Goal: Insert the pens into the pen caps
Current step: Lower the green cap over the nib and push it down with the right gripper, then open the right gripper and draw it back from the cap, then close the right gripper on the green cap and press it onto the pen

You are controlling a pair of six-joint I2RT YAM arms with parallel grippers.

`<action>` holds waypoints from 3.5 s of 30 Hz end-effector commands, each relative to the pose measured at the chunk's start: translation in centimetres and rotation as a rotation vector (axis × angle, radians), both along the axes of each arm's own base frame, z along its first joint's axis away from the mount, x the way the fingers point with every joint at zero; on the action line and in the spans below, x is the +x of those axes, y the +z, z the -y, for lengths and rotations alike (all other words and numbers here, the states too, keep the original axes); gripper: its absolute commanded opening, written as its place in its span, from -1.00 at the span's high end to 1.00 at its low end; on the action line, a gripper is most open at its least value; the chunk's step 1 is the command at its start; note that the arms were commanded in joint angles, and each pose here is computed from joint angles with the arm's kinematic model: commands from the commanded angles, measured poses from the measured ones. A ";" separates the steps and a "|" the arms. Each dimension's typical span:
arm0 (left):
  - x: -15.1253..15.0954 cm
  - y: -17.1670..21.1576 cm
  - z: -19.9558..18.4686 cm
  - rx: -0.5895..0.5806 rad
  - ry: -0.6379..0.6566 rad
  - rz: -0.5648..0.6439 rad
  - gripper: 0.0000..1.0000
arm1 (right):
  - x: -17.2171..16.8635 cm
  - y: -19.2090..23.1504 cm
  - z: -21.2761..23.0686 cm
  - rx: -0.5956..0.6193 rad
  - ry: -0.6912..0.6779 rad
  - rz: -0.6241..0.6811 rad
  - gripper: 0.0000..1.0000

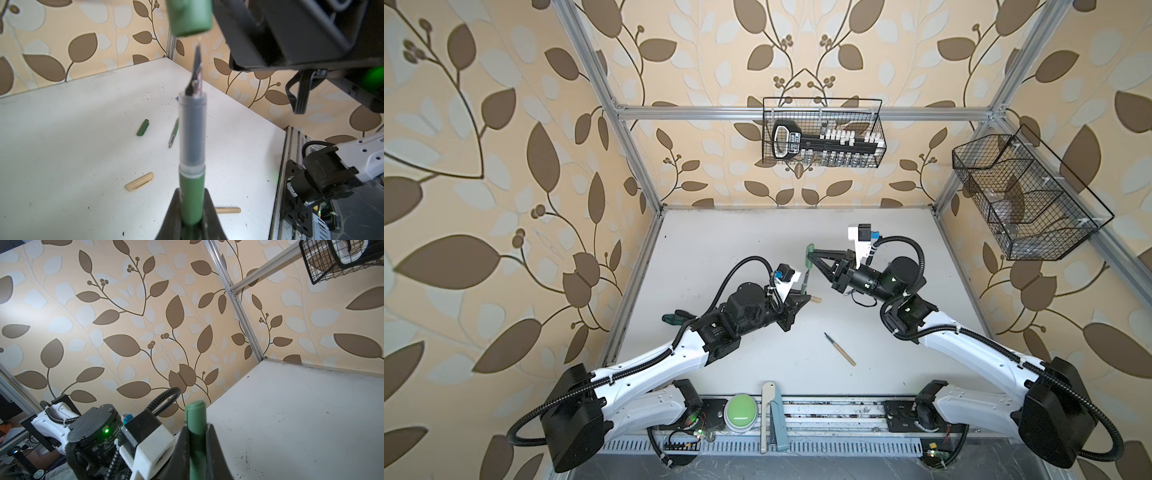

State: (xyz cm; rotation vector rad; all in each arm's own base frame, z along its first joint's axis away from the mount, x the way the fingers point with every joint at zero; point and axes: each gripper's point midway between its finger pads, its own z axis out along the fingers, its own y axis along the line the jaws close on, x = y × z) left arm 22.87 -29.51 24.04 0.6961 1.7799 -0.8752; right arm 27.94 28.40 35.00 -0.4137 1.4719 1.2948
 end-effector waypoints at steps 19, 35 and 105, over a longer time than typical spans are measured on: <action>-0.5 4.2 -0.3 -0.080 -0.002 0.099 0.93 | -1.8 0.4 -0.8 0.021 0.047 0.029 0.79; -0.1 6.9 -1.0 -0.096 0.036 0.173 0.93 | -2.3 -1.3 -1.3 -0.001 0.054 -0.002 0.79; -0.3 5.4 -0.9 -0.021 0.017 0.132 0.95 | -2.3 2.3 -1.9 -0.223 0.186 0.020 0.10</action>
